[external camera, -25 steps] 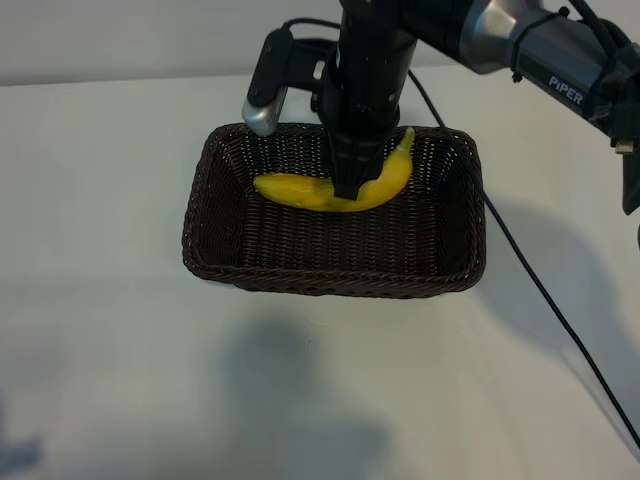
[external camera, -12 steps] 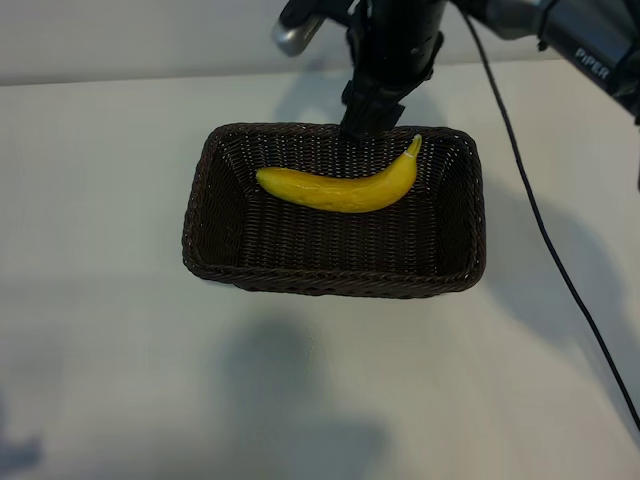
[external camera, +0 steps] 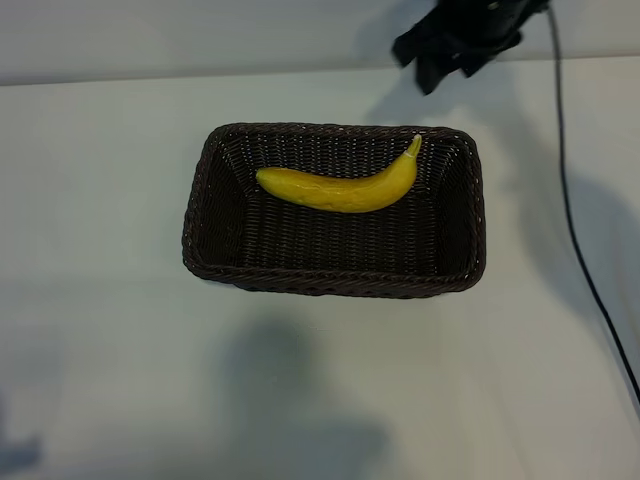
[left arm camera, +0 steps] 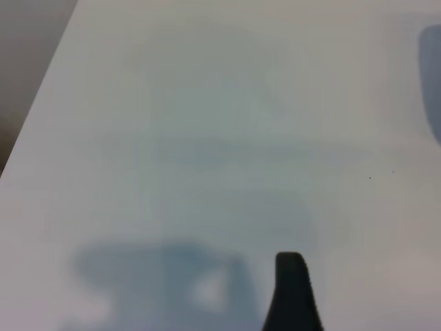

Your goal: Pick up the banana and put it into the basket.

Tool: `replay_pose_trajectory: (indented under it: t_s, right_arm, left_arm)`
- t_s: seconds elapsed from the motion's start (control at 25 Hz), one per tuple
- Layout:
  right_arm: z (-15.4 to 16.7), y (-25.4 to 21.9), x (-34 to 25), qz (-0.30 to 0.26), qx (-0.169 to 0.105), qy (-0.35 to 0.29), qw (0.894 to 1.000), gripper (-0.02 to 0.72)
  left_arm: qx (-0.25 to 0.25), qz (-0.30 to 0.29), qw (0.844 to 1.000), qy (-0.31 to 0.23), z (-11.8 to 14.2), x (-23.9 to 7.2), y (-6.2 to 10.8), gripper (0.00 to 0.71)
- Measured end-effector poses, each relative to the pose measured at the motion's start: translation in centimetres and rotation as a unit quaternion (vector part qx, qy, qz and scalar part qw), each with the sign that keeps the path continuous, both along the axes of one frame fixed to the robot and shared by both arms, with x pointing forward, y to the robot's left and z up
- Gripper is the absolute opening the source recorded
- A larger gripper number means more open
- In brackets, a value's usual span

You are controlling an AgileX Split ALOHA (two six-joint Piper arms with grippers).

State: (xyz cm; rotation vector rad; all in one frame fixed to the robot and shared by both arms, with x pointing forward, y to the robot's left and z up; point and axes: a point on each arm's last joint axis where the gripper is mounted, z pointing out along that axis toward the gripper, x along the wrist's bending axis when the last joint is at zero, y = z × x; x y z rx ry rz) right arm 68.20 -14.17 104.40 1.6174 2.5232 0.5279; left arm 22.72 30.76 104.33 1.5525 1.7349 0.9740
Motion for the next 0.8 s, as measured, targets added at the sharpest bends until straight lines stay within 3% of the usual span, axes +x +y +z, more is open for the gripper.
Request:
replay_pose_trajectory:
  t_s: [0.2,0.4,0.56,0.8]
  right_arm:
    - [0.0,-6.5,1.8,-0.086,-0.007,0.0,0.996,0.507]
    - [0.0,-13.1,2.7,-0.175,-0.009,0.003,0.985,0.505]
    - [0.0,-16.2,2.7,-0.212,-0.006,0.004,0.977,0.505]
    - [0.2,-16.6,2.3,-0.218,-0.005,0.004,0.976,0.503]
  left_arm:
    - [0.0,0.0,1.0,0.0,0.0,0.0,0.0,0.547]
    - [-0.001,0.001,1.0,0.0,0.0,0.0,0.0,0.547]
    - [-0.001,0.001,1.0,0.0,0.0,0.0,0.0,0.547]
    - [-0.001,0.001,1.0,0.0,0.0,0.0,0.0,0.547]
